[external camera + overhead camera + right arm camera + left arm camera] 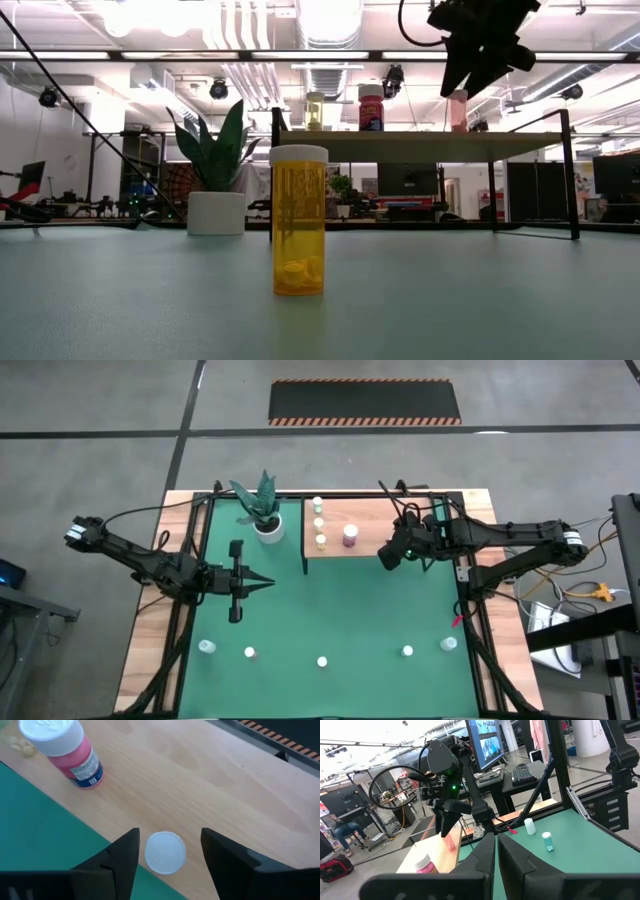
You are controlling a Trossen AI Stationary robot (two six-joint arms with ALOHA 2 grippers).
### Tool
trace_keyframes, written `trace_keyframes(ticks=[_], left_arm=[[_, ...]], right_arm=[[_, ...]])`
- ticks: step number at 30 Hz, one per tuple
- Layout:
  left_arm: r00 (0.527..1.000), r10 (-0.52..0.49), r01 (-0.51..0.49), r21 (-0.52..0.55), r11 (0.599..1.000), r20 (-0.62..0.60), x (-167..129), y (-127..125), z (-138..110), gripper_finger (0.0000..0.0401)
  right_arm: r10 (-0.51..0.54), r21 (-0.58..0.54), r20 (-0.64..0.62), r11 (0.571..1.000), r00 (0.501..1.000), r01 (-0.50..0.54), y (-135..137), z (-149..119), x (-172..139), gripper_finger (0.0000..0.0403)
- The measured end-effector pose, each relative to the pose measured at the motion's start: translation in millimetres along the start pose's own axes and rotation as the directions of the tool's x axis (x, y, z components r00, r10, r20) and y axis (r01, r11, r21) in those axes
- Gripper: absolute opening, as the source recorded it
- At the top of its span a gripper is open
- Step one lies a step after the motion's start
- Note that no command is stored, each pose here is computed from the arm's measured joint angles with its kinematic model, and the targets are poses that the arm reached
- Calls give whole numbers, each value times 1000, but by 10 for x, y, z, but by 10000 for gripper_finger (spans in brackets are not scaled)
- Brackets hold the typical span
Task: Pick and place medicine bottles onto shelf by color
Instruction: Put the blue pill bottle on the shelf
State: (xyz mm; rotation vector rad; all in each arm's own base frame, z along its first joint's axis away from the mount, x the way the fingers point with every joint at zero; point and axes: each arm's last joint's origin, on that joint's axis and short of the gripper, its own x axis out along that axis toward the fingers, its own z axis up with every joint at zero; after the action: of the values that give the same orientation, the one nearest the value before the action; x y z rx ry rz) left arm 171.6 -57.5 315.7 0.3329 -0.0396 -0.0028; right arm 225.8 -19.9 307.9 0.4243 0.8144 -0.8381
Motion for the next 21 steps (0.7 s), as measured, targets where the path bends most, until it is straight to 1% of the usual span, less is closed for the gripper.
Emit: trace_keyframes(ticks=[8,15,17,21], left_arm=[[1000,0,0,0,1000,0,0,-1,0,4],[1000,0,0,0,1000,0,0,-1,0,4],[1000,0,0,0,1000,0,0,-1,0,4],[1000,0,0,0,1000,0,0,0,0,4]], right_arm=[[22,9,23,1000,999,-22,12,77,-82,212],[63,8,65,998,996,-64,25,214,-242,212],[93,8,73,996,993,-94,33,266,-311,212],[204,5,54,979,977,-205,76,342,-463,212]])
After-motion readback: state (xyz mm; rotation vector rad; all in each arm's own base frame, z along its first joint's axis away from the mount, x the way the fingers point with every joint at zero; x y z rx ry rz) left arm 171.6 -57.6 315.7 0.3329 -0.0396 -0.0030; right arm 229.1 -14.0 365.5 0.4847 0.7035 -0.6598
